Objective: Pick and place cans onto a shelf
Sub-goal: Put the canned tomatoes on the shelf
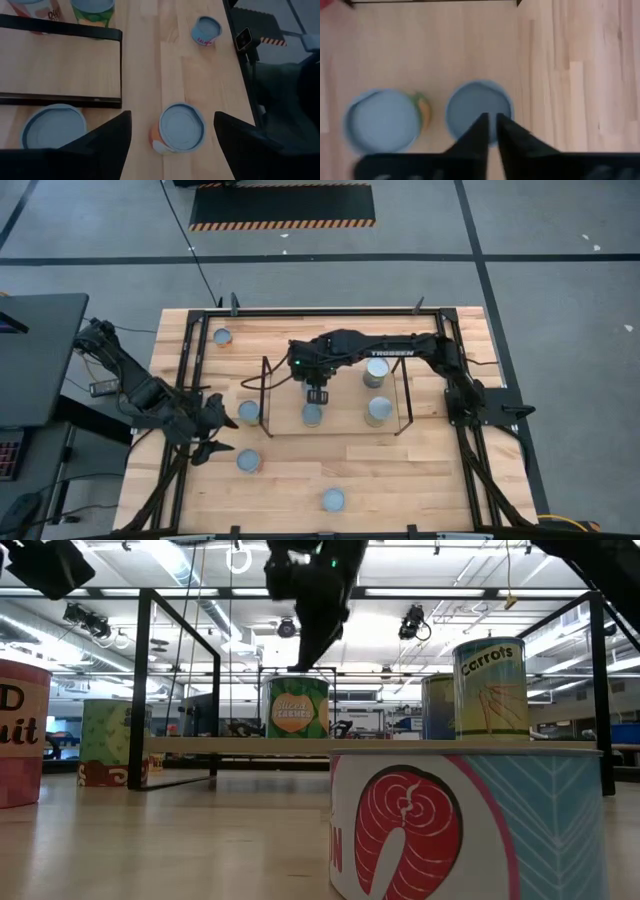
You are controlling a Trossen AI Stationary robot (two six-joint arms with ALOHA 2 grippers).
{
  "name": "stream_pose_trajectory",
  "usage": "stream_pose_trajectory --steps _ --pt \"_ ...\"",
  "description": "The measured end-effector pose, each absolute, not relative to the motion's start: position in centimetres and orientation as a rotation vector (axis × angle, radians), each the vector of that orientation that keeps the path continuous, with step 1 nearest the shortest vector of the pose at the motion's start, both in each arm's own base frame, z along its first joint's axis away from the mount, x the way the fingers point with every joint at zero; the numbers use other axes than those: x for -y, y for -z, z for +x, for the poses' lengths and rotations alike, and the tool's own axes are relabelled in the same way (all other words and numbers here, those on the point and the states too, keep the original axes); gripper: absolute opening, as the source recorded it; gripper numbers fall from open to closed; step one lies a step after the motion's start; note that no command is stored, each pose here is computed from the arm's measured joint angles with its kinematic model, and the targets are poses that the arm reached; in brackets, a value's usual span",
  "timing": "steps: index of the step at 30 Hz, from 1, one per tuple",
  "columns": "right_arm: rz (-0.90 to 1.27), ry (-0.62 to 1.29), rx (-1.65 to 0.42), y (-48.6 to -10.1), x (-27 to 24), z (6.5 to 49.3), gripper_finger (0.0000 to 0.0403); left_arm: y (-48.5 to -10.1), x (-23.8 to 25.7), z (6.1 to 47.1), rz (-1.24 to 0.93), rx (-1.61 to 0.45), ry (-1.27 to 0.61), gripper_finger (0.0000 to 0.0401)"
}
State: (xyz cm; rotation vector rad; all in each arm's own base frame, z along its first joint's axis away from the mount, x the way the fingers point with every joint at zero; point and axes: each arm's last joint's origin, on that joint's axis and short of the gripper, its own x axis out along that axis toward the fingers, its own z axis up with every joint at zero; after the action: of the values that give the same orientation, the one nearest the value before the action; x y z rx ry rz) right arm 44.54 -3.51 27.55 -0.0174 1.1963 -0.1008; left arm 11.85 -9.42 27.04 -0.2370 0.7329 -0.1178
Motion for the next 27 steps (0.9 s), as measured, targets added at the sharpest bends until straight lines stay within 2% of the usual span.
stream_pose_trajectory --steps 2,6,10,27 --pt "0.006 0.086 -1.215 -26.2 3.9 44.6 0.0009 -27.0 9.4 11.9 -0.234 -0.733 0.118 0.0286" --pt "0.041 0.072 -1.218 -24.9 4.2 44.5 0.0020 -27.0 9.4 11.8 -0.232 -0.733 0.118 0.0286" --pt "0.074 0.028 -1.241 -23.7 4.1 44.4 0.0007 -27.0 9.4 11.8 -0.224 -0.734 0.121 0.0286" --pt "0.037 0.124 -1.229 -23.0 4.7 44.4 0.0005 -27.0 9.4 11.8 -0.222 -0.734 0.121 0.0286"
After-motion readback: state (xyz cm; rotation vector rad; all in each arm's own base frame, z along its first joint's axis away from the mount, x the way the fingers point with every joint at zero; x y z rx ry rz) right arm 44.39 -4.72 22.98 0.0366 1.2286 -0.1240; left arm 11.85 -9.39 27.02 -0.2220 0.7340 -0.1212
